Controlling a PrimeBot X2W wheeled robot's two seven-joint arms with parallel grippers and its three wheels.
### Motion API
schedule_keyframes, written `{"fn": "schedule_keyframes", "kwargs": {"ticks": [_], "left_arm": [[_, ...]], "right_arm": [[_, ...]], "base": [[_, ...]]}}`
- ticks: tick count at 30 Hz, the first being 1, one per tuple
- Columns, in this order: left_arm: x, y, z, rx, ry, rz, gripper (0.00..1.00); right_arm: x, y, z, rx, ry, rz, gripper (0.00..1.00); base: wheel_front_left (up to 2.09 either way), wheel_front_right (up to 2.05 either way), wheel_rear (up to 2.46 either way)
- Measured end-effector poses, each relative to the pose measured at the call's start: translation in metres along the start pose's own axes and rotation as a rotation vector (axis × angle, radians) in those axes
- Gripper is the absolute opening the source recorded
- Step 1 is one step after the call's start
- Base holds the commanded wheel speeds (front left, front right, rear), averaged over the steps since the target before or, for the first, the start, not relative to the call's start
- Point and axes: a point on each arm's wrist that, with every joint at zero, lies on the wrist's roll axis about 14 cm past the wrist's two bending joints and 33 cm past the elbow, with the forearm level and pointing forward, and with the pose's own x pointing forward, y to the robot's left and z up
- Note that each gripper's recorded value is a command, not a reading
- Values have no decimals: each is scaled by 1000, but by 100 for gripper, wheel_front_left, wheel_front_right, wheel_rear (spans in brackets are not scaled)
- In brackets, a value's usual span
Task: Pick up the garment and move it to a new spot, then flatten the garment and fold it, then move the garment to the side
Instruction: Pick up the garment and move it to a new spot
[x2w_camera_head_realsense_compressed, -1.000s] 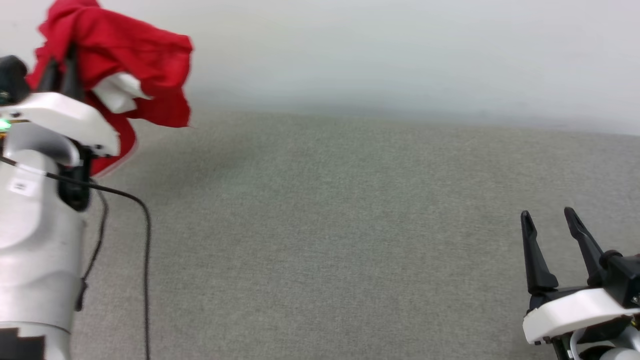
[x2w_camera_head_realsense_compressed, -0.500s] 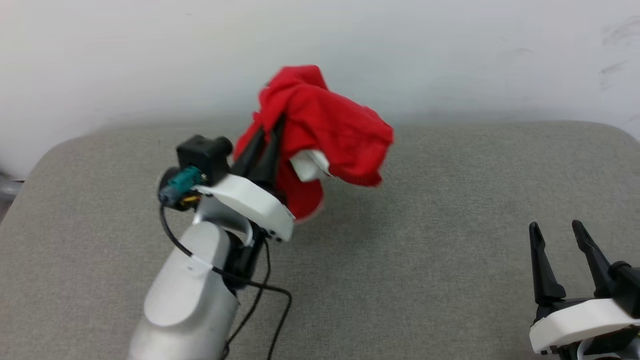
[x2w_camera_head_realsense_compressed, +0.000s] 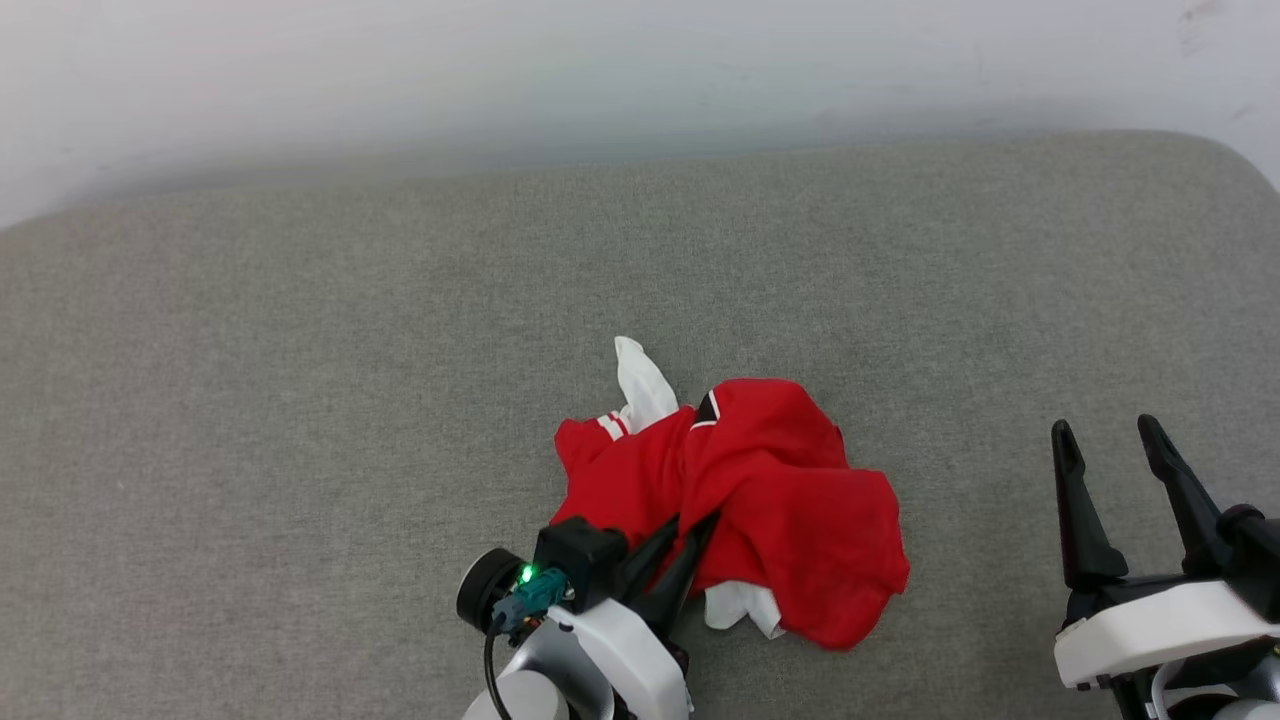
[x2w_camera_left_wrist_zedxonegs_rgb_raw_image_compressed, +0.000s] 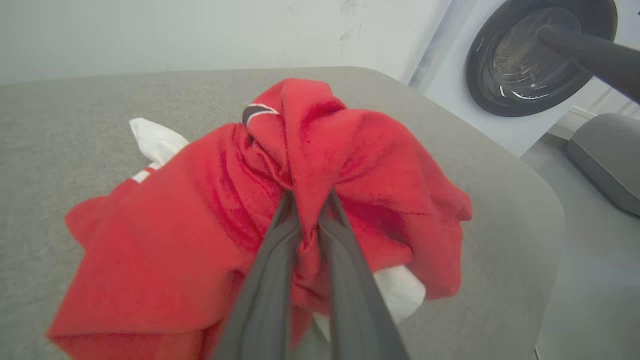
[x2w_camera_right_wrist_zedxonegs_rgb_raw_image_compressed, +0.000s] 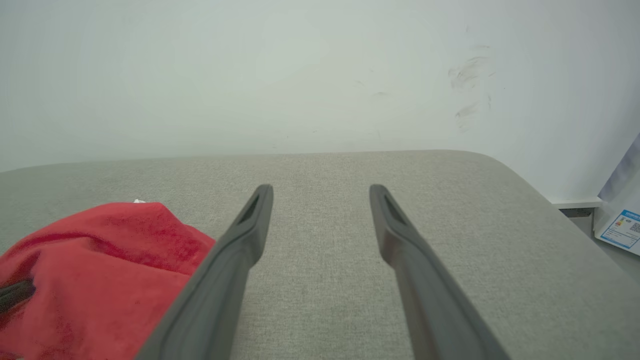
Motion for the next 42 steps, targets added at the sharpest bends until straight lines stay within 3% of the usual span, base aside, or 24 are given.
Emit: {"fn": "schedule_keyframes", "kwargs": {"ticks": [5,6,7,8,15,22,33,42], "left_arm": [[-7,2,-31,-16,79,-1,0],[-8,2,-33,-15,84,-1,27],[-10,1,-34,-6,88,-7,87],[-11,0,-35,1,91,-10,100],[-12,-11,12,62,-73,-35,100],[-28,-3,71,104,-255,46,100],[-83,67,114,154,-392,361,100],[-137,120,99,185,-345,568,100]], "right_arm": [[12,3,-9,-7,20,8,100],[14,5,-9,-6,20,15,100],[16,8,-9,-5,19,23,100],[17,9,-8,-6,16,28,100],[12,15,-1,0,2,45,100],[0,21,4,8,1,65,100],[-11,40,11,21,-12,124,100],[-16,45,15,24,-22,140,100]], "base": [[0,0,0],[0,0,0],[0,0,0],[0,0,0],[0,0,0],[0,0,0],[0,0,0],[0,0,0]]}}
